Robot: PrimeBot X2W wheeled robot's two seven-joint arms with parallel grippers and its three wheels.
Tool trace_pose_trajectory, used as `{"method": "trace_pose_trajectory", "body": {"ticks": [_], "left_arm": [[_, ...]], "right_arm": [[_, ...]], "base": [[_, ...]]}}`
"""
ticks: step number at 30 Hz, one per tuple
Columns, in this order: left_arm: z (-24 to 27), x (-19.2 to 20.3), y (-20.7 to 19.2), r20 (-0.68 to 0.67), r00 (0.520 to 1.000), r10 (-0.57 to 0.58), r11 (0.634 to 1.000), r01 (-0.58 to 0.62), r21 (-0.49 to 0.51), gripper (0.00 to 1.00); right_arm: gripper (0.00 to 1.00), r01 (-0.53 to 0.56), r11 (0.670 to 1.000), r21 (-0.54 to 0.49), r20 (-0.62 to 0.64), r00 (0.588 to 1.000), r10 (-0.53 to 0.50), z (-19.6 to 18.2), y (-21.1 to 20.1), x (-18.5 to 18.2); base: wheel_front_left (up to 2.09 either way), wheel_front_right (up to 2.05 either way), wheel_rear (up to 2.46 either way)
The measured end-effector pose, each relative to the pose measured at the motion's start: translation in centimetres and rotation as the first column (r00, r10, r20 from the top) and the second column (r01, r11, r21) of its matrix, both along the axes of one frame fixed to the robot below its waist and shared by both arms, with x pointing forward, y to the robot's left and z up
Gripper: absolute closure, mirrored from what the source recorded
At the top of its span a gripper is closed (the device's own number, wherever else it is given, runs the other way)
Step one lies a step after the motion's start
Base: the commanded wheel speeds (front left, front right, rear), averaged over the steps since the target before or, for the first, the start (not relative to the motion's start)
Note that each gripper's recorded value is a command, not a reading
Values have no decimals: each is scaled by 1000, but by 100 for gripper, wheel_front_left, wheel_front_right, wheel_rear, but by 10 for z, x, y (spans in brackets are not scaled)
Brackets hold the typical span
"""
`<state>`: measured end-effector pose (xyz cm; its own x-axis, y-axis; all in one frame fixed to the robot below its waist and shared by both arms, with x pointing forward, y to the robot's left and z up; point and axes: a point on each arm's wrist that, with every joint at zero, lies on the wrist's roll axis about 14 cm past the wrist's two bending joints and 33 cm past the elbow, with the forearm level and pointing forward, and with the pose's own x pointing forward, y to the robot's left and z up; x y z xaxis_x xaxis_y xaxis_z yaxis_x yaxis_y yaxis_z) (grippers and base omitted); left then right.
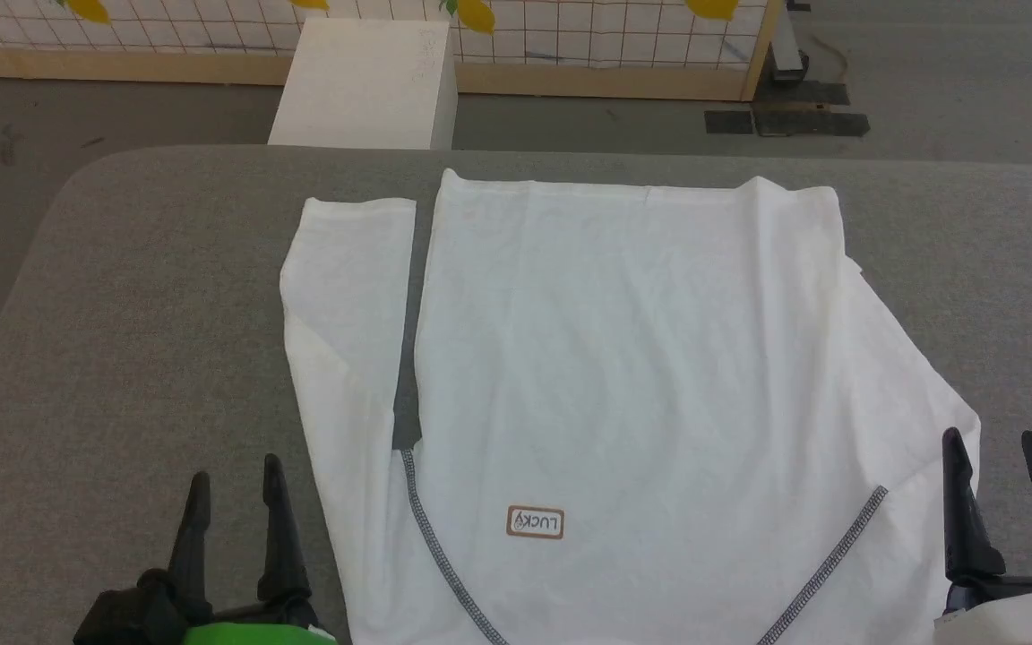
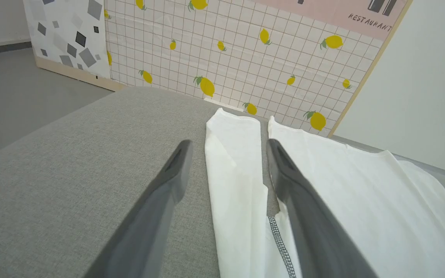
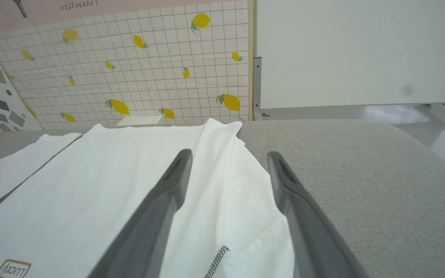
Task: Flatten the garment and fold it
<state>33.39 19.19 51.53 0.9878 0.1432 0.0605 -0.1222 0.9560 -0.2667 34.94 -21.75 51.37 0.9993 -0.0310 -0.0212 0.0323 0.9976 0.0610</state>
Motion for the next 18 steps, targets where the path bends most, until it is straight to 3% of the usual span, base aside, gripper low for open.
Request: {"method": "trace_pose_trajectory", "body": {"ticks": [10,18], "left_arm": [[18,17,7,72,997,-39,997,34,65,0],[51,79,18,53,982,-180,965,166,203,0]], "right_arm": [[0,34,999,9,9,999,-34,-5,-11,4],[0,19,1000,9,32,999,-19,-1,-6,23]], "base": [[0,0,0],[0,0,0]]}}
